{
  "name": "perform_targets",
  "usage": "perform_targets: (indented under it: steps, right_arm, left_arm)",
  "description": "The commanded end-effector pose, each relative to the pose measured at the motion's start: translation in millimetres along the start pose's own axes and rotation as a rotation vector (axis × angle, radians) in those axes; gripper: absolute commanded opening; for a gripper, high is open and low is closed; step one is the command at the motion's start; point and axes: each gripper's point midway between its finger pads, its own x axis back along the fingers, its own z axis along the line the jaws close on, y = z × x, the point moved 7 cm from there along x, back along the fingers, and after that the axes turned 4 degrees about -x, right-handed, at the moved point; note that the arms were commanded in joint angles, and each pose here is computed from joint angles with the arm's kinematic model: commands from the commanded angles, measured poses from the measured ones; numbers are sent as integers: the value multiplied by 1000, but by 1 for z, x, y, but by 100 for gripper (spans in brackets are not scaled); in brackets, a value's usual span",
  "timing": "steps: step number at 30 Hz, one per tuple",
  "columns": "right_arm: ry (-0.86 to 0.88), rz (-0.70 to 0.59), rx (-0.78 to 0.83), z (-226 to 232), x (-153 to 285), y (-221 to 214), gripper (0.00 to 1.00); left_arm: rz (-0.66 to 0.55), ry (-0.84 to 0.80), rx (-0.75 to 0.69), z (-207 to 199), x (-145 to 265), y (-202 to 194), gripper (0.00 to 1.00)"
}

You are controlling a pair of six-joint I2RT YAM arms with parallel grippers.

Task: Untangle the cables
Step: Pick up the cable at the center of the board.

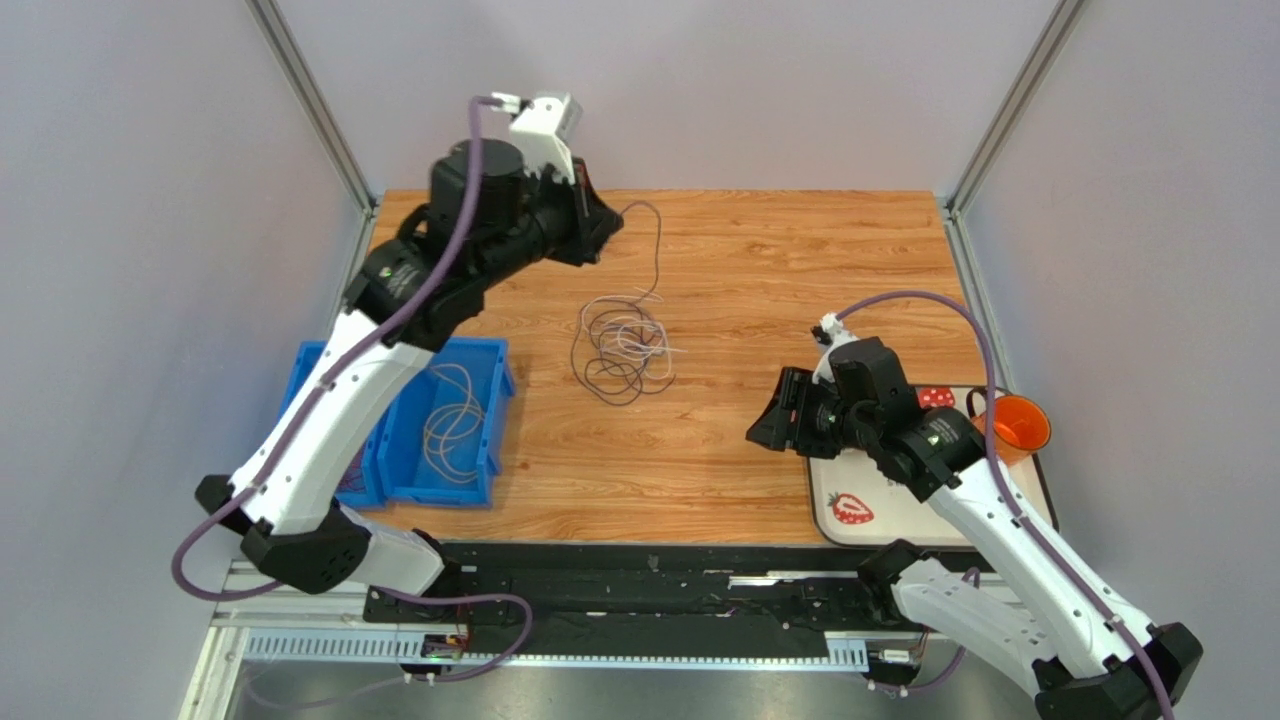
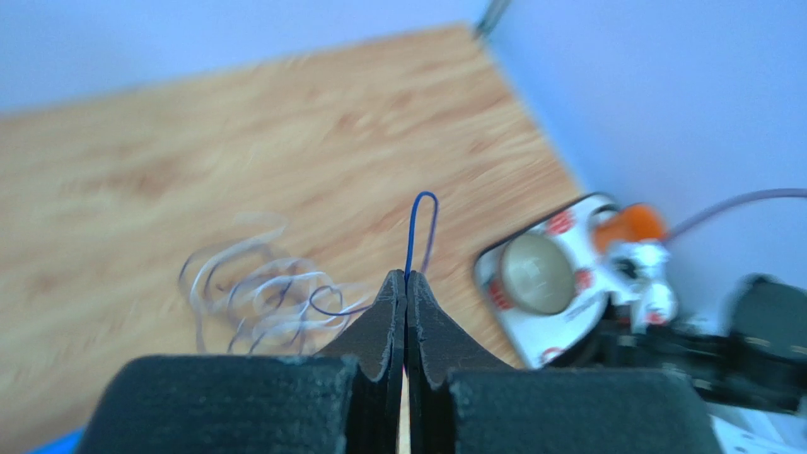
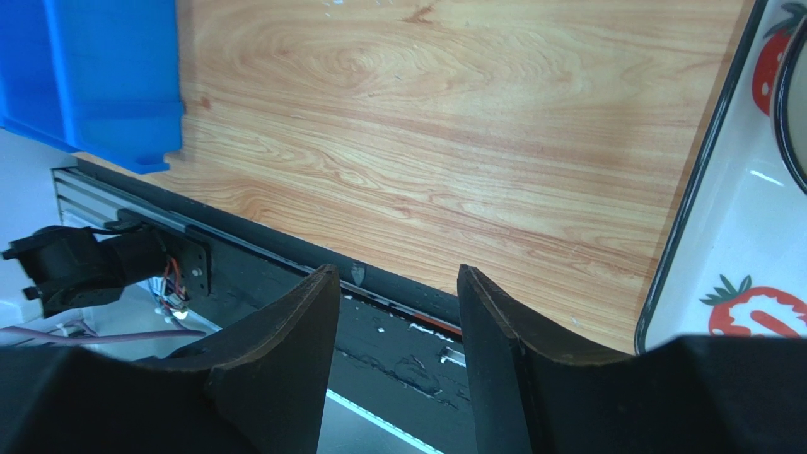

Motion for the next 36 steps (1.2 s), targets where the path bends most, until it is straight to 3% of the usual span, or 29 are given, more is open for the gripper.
perform_targets:
  steps: [1, 5, 8, 11, 15, 24, 36]
  right_arm:
    - [77, -72, -6, 18, 24, 11, 53]
    - [116, -102, -11, 24, 38, 13, 53]
    - [153, -135, -5, 27, 51, 13, 53]
    - [186, -165, 0, 28, 61, 11, 54]
    - [208, -177, -21, 24, 65, 3, 54]
    - [144, -149, -88, 8, 54, -9, 54]
    - [131, -119, -103, 7, 42, -10, 53]
  left_arm:
    - [-299, -324, -100, -45, 77, 79, 0]
    - [-522, -451, -102, -63, 122, 122, 0]
    - [-534, -465, -79, -63, 122, 118, 0]
    - [-441, -437, -45, -55, 94, 85, 0]
    - [-271, -346, 26, -33, 45, 9, 0]
    - [42, -133, 167, 6, -39, -122, 0]
    - [220, -162, 134, 1, -64, -171, 0]
